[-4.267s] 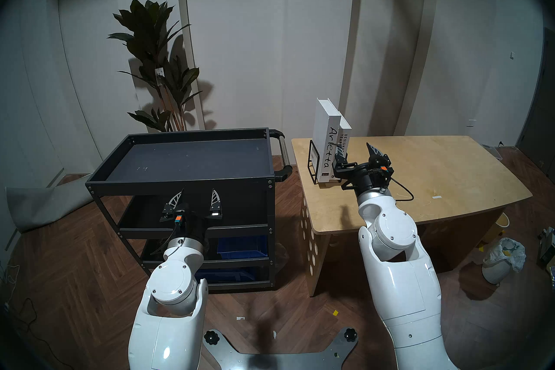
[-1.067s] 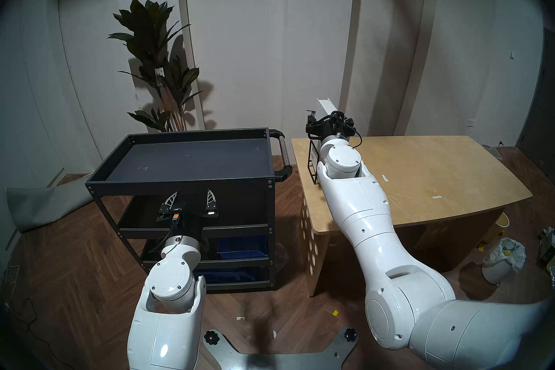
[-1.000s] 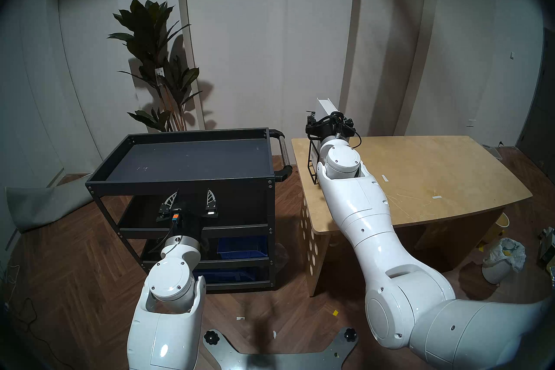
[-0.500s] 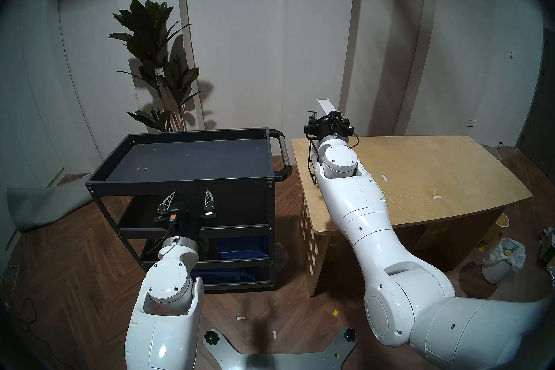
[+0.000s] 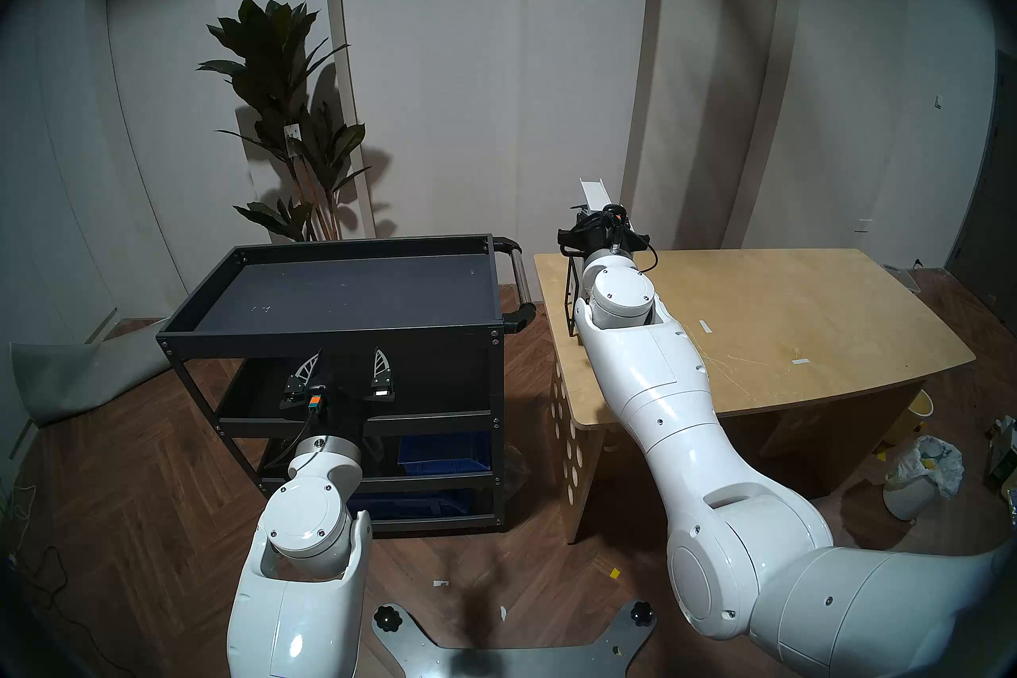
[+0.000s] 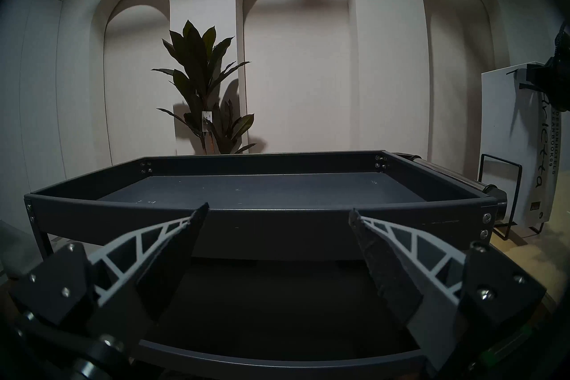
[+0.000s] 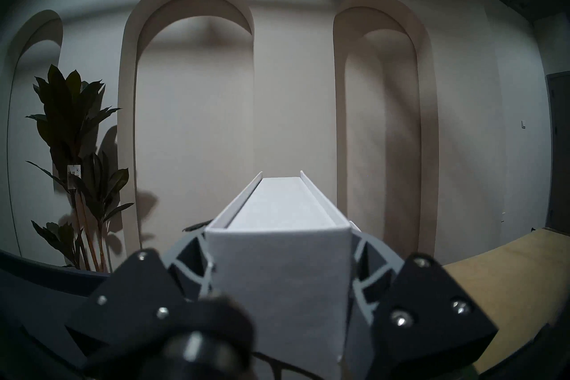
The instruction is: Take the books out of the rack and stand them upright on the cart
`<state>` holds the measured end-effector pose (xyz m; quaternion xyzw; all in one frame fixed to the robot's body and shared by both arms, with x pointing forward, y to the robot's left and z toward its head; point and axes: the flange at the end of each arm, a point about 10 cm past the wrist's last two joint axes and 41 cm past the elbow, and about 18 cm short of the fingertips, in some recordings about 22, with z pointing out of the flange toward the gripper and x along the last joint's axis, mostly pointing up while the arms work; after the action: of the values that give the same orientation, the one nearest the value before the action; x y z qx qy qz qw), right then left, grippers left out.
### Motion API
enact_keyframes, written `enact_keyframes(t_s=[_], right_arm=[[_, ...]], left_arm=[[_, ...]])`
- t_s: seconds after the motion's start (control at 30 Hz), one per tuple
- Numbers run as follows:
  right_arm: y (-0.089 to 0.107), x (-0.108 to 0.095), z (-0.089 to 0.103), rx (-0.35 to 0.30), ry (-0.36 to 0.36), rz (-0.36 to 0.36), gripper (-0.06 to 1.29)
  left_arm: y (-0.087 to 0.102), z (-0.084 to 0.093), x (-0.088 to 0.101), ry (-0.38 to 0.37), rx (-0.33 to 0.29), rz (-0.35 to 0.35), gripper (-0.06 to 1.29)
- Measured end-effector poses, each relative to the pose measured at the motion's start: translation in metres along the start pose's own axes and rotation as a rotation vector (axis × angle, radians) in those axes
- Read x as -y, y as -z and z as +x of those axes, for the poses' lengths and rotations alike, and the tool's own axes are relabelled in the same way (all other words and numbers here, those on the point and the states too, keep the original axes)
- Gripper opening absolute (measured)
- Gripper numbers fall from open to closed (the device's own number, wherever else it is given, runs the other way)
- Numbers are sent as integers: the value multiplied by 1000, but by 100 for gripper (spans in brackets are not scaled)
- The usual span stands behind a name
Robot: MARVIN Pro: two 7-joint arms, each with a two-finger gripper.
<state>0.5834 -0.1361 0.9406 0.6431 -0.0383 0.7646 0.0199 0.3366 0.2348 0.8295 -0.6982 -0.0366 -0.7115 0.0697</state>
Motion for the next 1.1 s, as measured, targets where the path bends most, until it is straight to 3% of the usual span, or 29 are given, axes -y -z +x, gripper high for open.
enact_keyframes(t_s=[0.77,1.1], right_arm=[[11,-14,62,-101,-32,-21,52],[17,-24,109,-216,-104,-44,52]], left_arm=[[-3,2,-8,-10,24,39,123],[-9,8,-16,-17,9,38,123]])
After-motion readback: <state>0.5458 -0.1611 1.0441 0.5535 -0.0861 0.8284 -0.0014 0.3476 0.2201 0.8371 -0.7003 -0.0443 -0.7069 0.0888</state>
